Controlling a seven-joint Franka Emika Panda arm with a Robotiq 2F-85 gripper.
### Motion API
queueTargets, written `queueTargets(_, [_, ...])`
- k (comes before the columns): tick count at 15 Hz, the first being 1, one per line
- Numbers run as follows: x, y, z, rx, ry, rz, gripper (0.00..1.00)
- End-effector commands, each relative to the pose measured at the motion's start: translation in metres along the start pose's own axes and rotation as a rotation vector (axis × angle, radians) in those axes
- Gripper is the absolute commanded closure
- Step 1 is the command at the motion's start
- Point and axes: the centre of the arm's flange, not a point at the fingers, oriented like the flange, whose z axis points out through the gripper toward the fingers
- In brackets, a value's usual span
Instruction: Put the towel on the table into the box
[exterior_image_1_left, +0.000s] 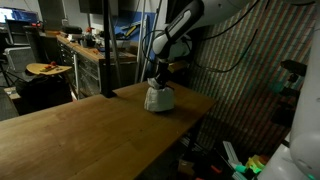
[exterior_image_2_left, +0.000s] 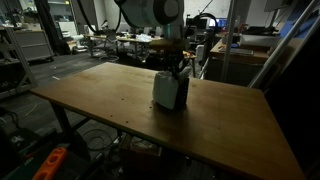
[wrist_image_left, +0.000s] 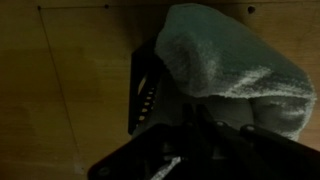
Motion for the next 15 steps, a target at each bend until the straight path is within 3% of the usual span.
queueTargets(1, [-0.006, -0.004, -0.033, -0.016, 0.023, 0.023, 0.97])
queueTargets(8, [0.008, -0.025, -0.077, -0.042, 0.121, 0.024, 0.96])
queueTargets(15, [0.039, -0.08, -0.085, -0.084, 0.181, -0.062, 0.96])
